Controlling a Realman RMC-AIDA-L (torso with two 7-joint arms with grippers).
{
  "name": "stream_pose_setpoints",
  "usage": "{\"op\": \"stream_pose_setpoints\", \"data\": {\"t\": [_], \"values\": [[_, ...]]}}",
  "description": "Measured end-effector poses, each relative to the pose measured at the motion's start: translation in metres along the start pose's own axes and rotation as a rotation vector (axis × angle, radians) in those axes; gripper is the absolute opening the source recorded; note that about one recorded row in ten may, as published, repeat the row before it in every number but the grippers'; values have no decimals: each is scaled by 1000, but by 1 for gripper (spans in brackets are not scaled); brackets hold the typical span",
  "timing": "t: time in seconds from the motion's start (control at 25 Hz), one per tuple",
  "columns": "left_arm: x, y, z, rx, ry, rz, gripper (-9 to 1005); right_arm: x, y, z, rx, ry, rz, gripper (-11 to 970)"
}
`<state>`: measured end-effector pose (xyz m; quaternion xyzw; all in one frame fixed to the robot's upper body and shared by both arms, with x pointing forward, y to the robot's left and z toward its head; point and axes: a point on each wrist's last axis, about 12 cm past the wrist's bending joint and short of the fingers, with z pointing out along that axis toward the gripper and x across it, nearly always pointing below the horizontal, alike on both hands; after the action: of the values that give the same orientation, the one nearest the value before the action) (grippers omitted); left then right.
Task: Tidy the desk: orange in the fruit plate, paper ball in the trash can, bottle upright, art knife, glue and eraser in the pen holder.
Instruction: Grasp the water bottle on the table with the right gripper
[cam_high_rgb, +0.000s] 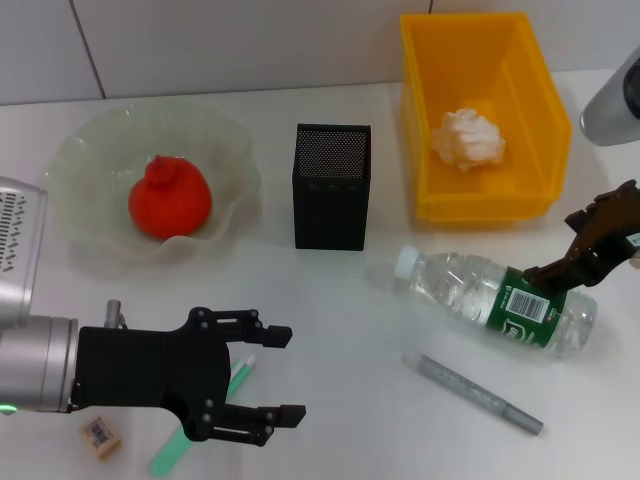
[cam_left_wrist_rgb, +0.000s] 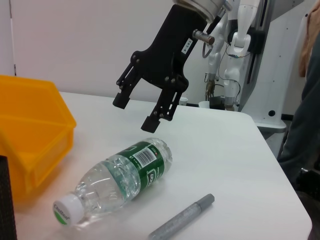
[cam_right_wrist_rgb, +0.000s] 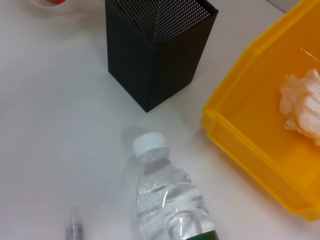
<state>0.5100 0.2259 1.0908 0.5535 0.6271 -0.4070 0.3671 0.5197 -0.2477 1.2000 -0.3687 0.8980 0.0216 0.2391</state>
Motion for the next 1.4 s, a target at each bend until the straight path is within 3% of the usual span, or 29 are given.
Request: {"op": "stream_pose_setpoints", "data": {"t": [0.48,1.4], "values": [[1,0,0,0,-1,-4,800,0,1,8,-63,63,-179,834],[3,-1,1,3,-2,-6,800,4,-10,30,-110,92,-147,833]]}}
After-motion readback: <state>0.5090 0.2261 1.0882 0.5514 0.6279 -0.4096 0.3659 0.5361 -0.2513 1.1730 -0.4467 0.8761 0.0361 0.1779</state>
